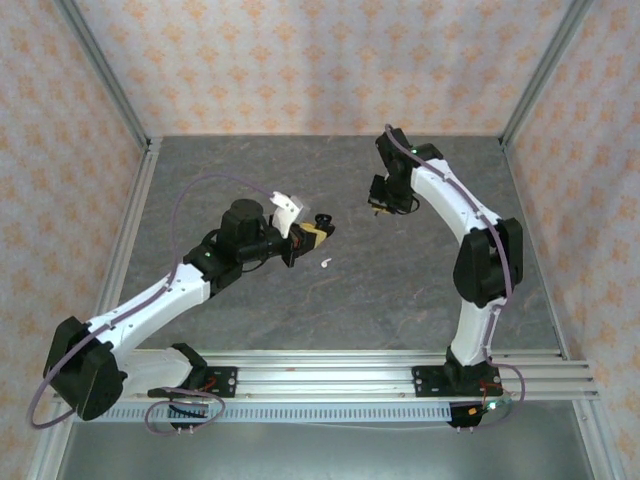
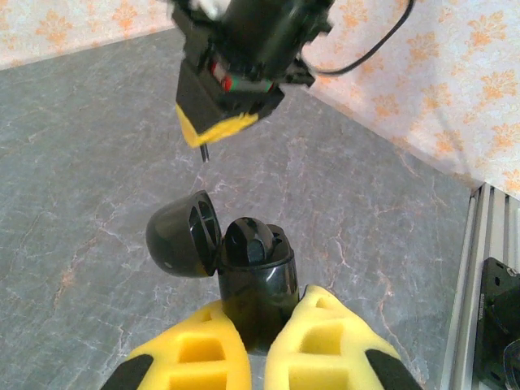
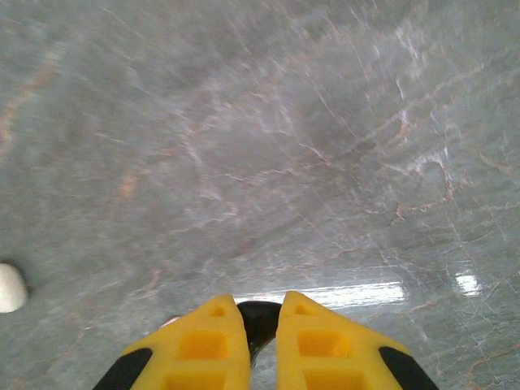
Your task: Insert wireless bluetooth earbuds into charging case
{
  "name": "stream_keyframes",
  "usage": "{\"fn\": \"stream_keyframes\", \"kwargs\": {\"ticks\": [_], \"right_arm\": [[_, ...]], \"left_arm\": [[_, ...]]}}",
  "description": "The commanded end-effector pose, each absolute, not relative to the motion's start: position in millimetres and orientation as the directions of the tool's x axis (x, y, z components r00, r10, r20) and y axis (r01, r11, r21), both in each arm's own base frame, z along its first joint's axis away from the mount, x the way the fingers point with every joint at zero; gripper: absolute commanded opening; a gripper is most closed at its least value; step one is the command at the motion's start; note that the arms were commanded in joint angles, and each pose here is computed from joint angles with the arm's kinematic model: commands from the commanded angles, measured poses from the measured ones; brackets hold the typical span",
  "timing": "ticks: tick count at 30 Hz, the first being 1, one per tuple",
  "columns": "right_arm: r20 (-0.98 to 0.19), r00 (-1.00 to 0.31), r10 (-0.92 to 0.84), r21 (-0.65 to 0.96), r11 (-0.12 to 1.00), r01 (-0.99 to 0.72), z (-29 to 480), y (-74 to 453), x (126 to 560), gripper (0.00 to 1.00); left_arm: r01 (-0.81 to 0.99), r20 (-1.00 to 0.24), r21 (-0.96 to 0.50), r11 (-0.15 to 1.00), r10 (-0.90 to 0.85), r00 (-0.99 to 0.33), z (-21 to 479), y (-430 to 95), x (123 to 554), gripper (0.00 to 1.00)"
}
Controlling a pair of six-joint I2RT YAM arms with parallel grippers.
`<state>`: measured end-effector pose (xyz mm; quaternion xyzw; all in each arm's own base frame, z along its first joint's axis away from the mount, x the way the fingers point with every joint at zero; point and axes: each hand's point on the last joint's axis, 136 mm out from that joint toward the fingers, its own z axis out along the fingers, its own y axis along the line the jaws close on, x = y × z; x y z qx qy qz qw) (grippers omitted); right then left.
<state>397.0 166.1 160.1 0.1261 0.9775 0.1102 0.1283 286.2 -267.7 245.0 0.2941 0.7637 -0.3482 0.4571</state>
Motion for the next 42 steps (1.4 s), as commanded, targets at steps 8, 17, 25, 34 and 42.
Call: {"fn": "stream_keyframes", "kwargs": {"ticks": [8, 17, 25, 34, 42], "right_arm": [[-0.459, -0.858, 0.233, 0.268, 0.956, 0.117, 263.4, 165.9, 381.9, 0.08], [-0.565, -0.802, 0.195, 0.345, 0.938, -0.016, 323.1, 167.7, 355.2, 0.08], [-0.655, -0.726, 0.21, 0.453, 0.878, -0.155, 364.2, 187.7, 333.5, 0.07], [-0.691, -0.709, 0.142, 0.483, 0.82, -0.307, 377.3, 235.2, 317.8, 0.06], [-0.692, -0.708, 0.138, 0.482, 0.819, -0.312, 376.3, 238.6, 319.9, 0.06]], "left_arm": [[0.809, -0.957, -0.192, 0.555, 0.076, -0.28, 295.7, -289.7, 315.8, 0.0], [0.802, -0.985, -0.119, 0.585, 0.033, -0.17, 322.5, -299.4, 330.5, 0.0], [0.792, -0.98, -0.173, 0.586, -0.024, -0.197, 324.4, -301.5, 326.8, 0.0], [0.802, -0.98, -0.169, 0.573, -0.01, -0.2, 329.8, -296.9, 314.8, 0.0], [0.804, -0.977, -0.192, 0.563, -0.034, -0.21, 336.0, -297.2, 312.6, 0.0]]}}
